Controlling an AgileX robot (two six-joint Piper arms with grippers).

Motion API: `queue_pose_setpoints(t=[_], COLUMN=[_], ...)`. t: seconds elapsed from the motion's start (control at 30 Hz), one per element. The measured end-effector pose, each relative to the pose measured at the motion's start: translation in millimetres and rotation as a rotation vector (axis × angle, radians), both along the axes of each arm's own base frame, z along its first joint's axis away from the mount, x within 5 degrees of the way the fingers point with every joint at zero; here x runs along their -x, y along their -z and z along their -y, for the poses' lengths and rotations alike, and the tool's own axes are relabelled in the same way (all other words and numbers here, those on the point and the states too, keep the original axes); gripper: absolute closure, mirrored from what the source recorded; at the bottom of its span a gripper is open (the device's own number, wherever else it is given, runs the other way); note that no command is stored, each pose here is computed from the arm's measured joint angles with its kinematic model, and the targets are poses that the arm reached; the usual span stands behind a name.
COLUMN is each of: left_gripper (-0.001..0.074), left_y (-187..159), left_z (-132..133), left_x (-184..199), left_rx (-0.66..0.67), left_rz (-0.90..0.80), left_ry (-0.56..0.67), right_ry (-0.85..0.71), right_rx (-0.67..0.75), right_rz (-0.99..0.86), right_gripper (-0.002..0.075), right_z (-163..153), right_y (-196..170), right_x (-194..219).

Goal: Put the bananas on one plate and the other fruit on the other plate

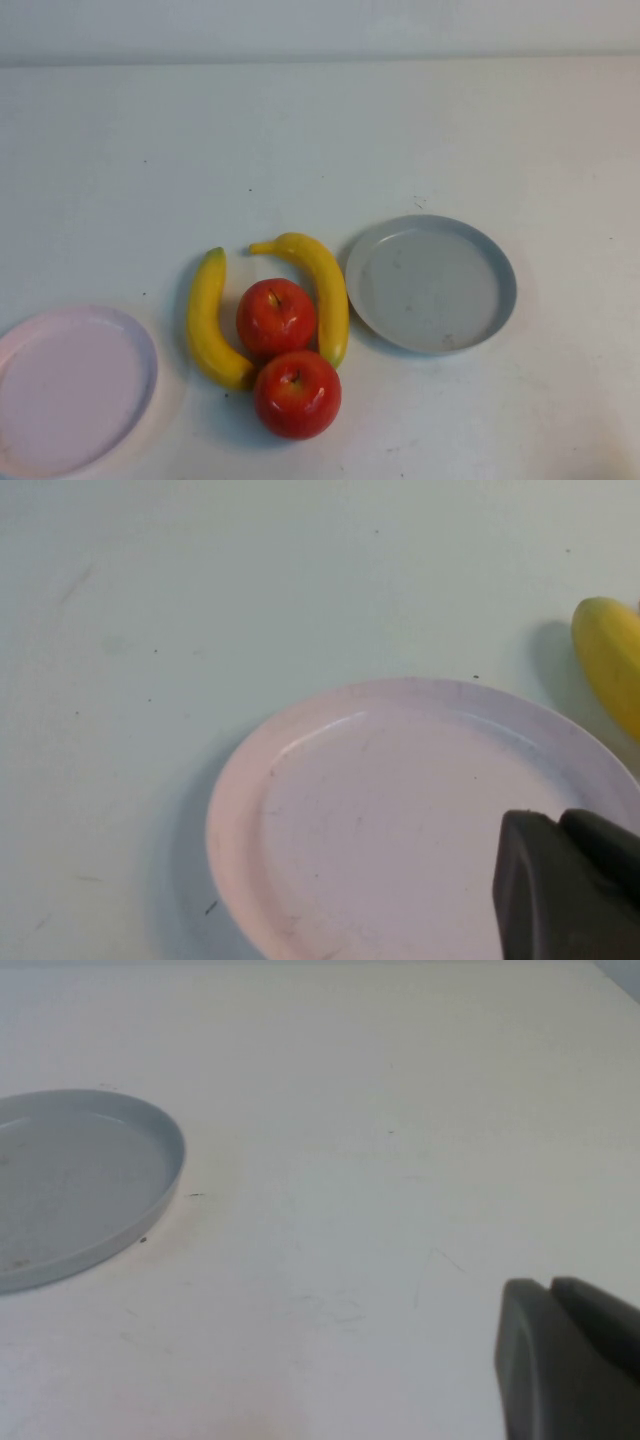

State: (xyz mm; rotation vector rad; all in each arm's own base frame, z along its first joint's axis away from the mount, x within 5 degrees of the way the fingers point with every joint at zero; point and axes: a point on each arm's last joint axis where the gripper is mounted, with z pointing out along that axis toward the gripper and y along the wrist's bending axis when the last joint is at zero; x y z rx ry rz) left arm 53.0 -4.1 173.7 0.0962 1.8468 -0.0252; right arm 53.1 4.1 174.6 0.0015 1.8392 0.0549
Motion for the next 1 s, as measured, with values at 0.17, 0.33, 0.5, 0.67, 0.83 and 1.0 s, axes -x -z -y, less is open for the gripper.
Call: queue_pose_setpoints(t=[0.17, 0.33, 0.5, 0.67, 0.83, 1.0], left_gripper=[0.0732, 0.0732, 0.0732, 0.0732, 0.0736, 0.0736], left_y=[-1.8, -12.0, -20.8, -24.0, -50.1, -85.8], left_z=[1.5, 6.0, 5.9, 4.5, 13.5, 28.2], left_x=[-0.4, -2.0, -2.8, -3.1, 1.3, -5.7], left_rx=[0.052, 0.387, 0.662, 0.711, 0.699, 0.538], left_rz=[0.016, 0.094, 0.158, 0.191, 0.088, -0.216], left_ry=[0.003, -0.017, -0.045, -0.057, 0.019, 0.132], right_ry=[0.000, 0.000, 0.000, 0.000, 0.000, 0.000], right_rx=[0.000, 0.000, 0.000, 0.000, 0.000, 0.000], right_rz=[0.000, 0.000, 0.000, 0.000, 0.000, 0.000], right_gripper=[0.0742, 0.0741, 0.0741, 0.0741, 0.0741, 0.0741], right_z=[0.0, 0.0, 0.0, 0.0, 0.0, 0.0], right_y=[0.0, 0.0, 0.0, 0.0, 0.0, 0.0], right_x=[0.0, 0.0, 0.0, 0.0, 0.0, 0.0])
